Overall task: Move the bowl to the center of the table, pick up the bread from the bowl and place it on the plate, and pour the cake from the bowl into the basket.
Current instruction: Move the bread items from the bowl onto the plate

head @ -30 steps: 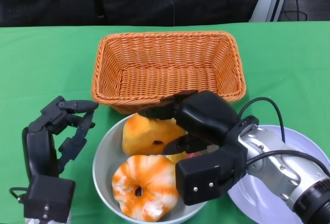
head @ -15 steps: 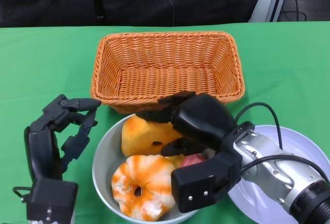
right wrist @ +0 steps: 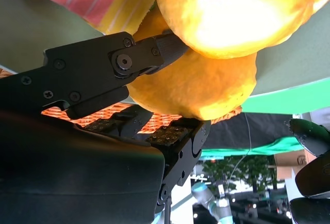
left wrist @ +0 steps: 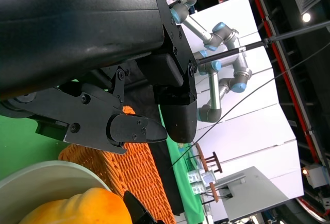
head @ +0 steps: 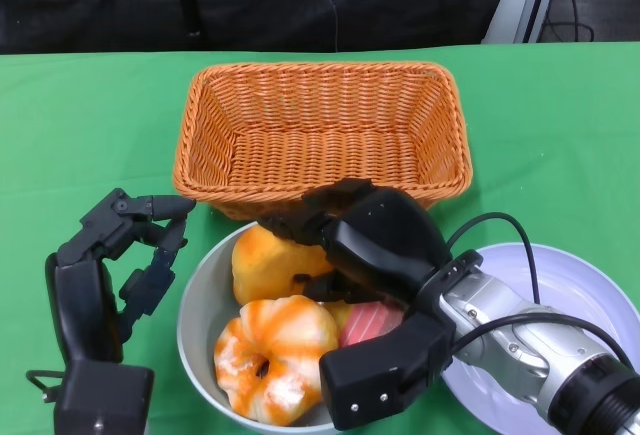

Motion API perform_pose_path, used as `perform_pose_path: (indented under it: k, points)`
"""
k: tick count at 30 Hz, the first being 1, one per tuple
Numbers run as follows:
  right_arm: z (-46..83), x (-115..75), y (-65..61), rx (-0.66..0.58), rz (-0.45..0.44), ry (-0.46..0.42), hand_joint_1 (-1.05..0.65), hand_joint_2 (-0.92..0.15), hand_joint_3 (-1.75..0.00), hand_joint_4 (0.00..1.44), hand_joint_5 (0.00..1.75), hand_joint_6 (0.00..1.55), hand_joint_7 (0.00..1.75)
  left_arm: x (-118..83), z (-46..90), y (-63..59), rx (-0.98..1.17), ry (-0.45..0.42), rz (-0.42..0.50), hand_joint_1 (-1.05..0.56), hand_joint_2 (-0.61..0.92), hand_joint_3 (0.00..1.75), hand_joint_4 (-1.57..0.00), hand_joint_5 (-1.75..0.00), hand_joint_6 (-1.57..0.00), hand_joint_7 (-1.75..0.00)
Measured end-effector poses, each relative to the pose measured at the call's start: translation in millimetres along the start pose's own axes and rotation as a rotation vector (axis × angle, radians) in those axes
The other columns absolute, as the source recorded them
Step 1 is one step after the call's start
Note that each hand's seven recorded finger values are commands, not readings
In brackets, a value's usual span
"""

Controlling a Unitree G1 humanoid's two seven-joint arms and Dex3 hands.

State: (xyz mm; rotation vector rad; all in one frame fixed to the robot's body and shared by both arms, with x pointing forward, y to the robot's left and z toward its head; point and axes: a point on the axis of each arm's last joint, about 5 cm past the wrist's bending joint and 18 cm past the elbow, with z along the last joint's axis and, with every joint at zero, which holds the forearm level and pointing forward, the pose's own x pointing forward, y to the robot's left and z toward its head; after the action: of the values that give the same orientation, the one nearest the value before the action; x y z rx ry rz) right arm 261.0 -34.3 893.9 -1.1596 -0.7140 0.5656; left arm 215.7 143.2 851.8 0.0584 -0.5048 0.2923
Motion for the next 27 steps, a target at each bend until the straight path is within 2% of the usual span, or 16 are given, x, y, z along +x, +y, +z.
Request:
perform_pose_path:
  k: [5, 9, 13, 15, 17, 21, 27]
  points:
    - [-1.5, 0.5, 2.5, 0.006, -0.027, -0.019, -0.28, -0.92, -0.05, 0.63, 1.13, 0.86, 0.03, -0.7, -0.1, 0.1, -0.002, 0.002, 0.002, -0.18, 0.92, 0.27, -0.78, -1.31, -0.86, -0.83]
    - [-2.2, 2.2, 2.5, 0.008, -0.028, -0.032, -0.26, -0.92, -0.06, 0.65, 1.21, 0.91, 0.05, -0.8, 0.2, -0.1, -0.006, -0.001, 0.003, -0.19, 0.92, 0.27, -0.77, -1.29, -0.87, -0.82]
    - [-2.7, 3.1, 1.5, 0.02, -0.025, -0.043, -0.27, -0.92, -0.05, 0.67, 1.18, 0.93, 0.05, -0.7, 0.2, 0.1, -0.01, 0.0, 0.008, -0.19, 0.92, 0.27, -0.78, -1.28, -0.88, -0.82]
    - [-2.9, 3.5, 0.8, 0.027, -0.021, -0.044, -0.29, -0.92, -0.04, 0.74, 1.08, 1.0, 0.06, -0.7, 0.2, 0.1, -0.01, 0.0, 0.008, -0.2, 0.92, 0.26, -0.79, -1.29, -0.88, -0.81]
    - [-3.1, 3.9, 0.4, 0.03, -0.017, -0.048, -0.29, -0.92, -0.04, 0.76, 1.06, 1.02, 0.06, -0.7, 0.2, 0.1, -0.01, 0.0, 0.008, -0.2, 0.92, 0.26, -0.8, -1.29, -0.88, -0.81]
    - [-4.1, 4.2, 0.0, 0.04, -0.013, -0.057, -0.28, -0.92, -0.05, 0.85, 1.09, 1.06, 0.06, -0.9, 0.0, -0.1, -0.004, -0.002, 0.002, -0.17, 0.92, 0.27, -0.8, -1.3, -0.89, -0.81]
    - [-5.9, 4.6, -0.8, 0.048, -0.009, -0.071, -0.27, -0.92, -0.06, 0.87, 1.08, 1.06, 0.05, -1.9, -0.9, -0.1, -0.001, 0.0, 0.011, -0.17, 0.92, 0.27, -0.8, -1.3, -0.89, -0.82]
